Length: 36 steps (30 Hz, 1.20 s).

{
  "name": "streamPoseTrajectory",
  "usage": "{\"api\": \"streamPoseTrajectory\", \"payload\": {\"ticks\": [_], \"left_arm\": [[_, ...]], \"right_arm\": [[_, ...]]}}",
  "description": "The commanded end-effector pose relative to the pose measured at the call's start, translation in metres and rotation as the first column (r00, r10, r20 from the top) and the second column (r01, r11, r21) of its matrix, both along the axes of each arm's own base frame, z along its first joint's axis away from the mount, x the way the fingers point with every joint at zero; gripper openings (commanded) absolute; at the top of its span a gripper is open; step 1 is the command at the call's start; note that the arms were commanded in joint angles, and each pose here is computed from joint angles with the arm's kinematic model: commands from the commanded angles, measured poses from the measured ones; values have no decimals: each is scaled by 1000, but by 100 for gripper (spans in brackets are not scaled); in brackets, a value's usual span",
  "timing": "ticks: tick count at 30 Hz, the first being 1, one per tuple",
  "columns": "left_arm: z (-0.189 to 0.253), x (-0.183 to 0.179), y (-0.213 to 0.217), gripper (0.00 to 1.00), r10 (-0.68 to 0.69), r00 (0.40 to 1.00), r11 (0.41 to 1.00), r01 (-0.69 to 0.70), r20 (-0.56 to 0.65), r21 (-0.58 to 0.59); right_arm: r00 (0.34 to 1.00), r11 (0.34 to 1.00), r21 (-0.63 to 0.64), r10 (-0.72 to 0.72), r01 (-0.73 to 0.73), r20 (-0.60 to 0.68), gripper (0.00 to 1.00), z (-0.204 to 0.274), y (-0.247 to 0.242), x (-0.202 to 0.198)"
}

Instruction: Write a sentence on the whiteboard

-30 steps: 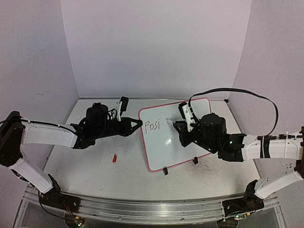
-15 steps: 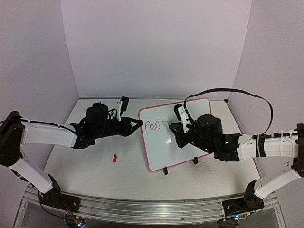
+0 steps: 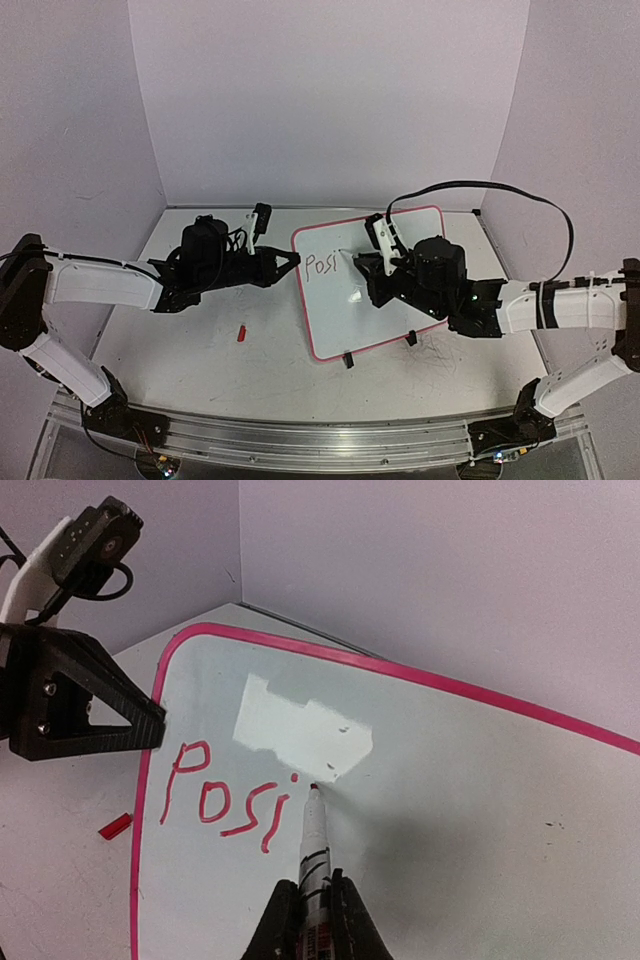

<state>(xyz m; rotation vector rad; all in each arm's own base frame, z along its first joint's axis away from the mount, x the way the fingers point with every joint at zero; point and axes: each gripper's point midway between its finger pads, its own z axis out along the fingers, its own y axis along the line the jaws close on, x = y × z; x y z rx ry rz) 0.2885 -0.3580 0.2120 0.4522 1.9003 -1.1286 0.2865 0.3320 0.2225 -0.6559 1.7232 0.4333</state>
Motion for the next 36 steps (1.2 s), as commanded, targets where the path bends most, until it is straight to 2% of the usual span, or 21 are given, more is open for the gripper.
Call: {"api": "streamPoseTrajectory", "payload": {"ticks": [1, 36], "left_arm": [[12, 8, 1, 0, 18, 999, 1000, -18, 51, 7], [16, 7, 2, 0, 17, 998, 1000, -17, 66, 10]], "right_arm": [[999, 998, 54, -26, 24, 34, 0, 22, 6, 10], [994, 1000, 19, -20, 22, -111, 0, -25, -7, -16]]}}
